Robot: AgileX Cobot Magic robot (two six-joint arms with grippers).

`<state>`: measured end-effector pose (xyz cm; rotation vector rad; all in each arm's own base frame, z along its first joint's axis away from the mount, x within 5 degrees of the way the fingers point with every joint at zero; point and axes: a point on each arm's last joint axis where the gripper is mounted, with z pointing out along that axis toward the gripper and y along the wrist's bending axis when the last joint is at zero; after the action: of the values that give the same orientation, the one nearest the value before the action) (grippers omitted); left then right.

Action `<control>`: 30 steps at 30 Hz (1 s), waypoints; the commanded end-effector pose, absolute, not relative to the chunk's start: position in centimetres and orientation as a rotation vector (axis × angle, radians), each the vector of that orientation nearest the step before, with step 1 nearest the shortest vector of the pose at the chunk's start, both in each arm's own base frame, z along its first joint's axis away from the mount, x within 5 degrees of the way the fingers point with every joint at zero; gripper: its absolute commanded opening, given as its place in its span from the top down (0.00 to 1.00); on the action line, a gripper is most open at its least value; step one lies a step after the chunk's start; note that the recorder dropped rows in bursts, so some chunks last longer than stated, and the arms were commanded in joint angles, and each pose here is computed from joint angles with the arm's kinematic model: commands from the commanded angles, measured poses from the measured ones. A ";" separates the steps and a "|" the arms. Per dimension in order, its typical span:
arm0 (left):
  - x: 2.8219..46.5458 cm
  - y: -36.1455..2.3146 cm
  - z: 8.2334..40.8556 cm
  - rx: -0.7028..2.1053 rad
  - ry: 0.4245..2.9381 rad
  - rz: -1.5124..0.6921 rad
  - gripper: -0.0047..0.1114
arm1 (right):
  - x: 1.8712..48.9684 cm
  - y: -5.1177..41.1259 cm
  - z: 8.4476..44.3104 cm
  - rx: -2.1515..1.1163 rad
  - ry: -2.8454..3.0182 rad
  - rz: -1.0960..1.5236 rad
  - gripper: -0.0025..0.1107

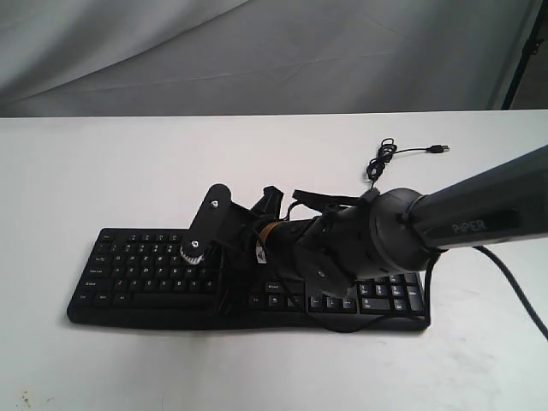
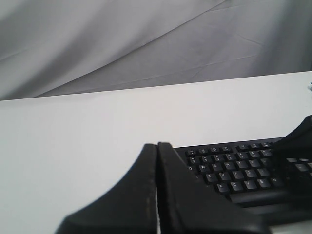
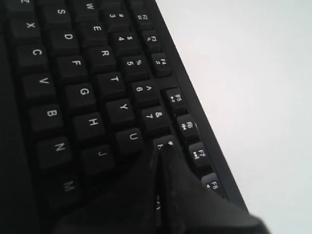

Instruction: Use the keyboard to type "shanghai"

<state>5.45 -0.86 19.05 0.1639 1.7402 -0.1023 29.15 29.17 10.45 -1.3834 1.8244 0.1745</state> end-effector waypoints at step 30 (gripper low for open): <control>5.4 -0.9 19.0 0.167 1.736 -0.103 0.96 | 10.9 12.1 22.6 -1.134 1.491 0.281 0.98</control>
<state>5.45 -0.86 19.05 0.1639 1.7402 -0.1023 11.94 13.25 21.88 -1.2114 1.5372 0.2470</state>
